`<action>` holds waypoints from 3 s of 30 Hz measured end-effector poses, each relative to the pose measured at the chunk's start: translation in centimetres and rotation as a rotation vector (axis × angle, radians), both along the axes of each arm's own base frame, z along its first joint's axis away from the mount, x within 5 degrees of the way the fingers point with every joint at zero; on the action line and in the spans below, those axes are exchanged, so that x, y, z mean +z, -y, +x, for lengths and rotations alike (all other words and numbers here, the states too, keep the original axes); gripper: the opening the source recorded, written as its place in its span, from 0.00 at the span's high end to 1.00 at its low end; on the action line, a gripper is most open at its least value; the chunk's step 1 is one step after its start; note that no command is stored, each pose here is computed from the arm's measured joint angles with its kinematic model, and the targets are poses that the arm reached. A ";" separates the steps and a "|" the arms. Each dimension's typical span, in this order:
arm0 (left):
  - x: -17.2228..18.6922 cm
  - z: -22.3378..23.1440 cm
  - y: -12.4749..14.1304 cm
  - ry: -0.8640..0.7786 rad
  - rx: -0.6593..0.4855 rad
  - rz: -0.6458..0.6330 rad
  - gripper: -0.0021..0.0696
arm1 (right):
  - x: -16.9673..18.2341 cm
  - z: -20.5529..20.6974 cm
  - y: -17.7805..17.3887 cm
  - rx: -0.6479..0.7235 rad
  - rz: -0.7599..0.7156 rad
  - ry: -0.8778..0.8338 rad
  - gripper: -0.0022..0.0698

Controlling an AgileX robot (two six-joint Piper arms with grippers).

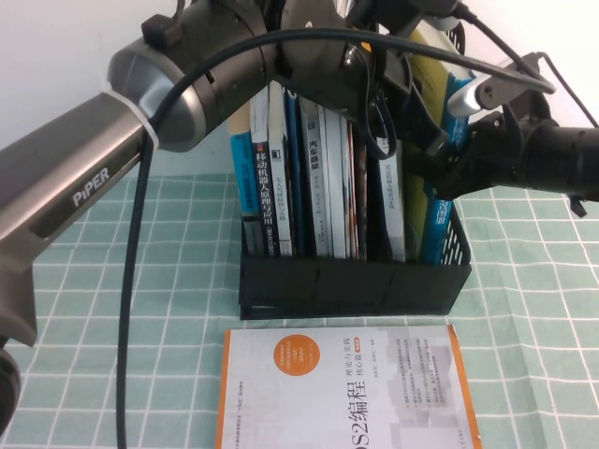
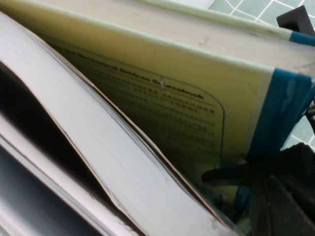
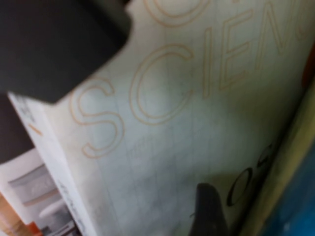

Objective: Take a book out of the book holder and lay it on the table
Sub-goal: Pick up the right side book from the book shelf, then place the picked book on the book

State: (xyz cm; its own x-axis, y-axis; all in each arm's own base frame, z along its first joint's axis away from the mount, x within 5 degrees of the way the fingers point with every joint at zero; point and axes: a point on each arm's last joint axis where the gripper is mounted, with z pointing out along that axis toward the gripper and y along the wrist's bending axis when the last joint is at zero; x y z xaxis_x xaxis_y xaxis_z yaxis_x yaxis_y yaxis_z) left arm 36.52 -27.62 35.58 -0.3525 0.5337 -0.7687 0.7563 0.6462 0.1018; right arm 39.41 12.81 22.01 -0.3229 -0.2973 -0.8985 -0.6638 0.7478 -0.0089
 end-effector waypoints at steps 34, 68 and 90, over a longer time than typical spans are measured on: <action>0.1 -0.3 -0.3 -0.040 0.010 0.008 0.98 | 4.0 -4.6 1.9 -0.091 -0.056 0.079 0.51; 6.5 -4.5 -4.1 -0.017 0.027 -0.004 0.98 | 16.2 -6.7 3.6 0.017 0.093 0.397 0.66; 16.2 -15.9 -13.1 -0.014 0.197 -0.083 0.98 | 23.2 -17.7 1.9 0.668 -0.045 0.349 0.67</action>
